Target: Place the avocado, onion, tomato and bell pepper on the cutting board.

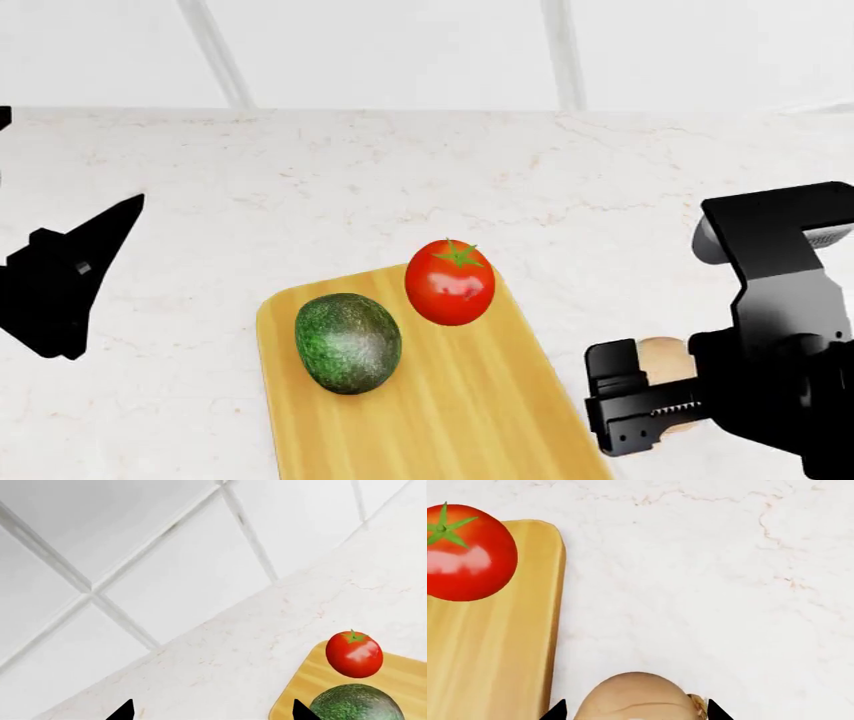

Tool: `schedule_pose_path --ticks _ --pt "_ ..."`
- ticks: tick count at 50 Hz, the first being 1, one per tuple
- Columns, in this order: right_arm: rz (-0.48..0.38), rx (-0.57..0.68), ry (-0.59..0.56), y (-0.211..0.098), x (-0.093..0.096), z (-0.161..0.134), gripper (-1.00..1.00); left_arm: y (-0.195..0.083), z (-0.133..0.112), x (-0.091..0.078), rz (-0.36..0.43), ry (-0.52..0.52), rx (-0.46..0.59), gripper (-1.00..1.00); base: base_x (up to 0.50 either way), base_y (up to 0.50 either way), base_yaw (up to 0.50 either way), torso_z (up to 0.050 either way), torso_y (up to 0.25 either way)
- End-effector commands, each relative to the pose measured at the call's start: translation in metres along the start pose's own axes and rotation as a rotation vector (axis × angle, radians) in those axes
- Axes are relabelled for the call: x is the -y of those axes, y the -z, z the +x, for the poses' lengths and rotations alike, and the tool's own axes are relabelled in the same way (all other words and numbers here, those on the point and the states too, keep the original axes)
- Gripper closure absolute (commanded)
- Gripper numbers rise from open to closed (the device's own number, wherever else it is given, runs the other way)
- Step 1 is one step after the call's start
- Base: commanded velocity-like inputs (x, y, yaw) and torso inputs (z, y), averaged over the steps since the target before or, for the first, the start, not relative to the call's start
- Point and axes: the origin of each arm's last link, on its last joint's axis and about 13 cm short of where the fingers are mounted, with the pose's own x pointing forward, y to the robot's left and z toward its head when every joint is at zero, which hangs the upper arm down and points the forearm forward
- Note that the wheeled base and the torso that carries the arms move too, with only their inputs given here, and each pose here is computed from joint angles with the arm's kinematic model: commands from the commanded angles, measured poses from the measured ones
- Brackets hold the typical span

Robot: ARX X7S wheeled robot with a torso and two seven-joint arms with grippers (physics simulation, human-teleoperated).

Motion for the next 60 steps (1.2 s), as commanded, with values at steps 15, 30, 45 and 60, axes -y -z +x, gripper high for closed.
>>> schedule_pose_path --ticks 15,30,45,60 --pt "0.006 0.003 0.03 0.003 0.001 -0.006 1.0 -0.002 -0.002 -0.001 0.001 -0.004 0.012 -1.0 0.0 0.0 0.0 0.0 0.0" --pt "-0.105 0.067 0.036 -0.019 -0.015 -0.048 1.0 -0.005 -0.004 -0.001 0.002 -0.006 0.021 -1.0 0.0 0.0 0.0 0.0 0.0" --pt "-0.198 0.076 -0.054 -0.022 -0.036 -0.043 1.0 -0.005 -0.004 -0.002 0.001 -0.008 0.02 -1.0 0.0 0.0 0.0 0.0 0.0" --pt "-0.228 0.067 -0.113 -0.023 -0.044 -0.02 1.0 -0.004 -0.004 -0.002 0.0 -0.01 0.018 -1.0 0.0 0.0 0.0 0.0 0.0"
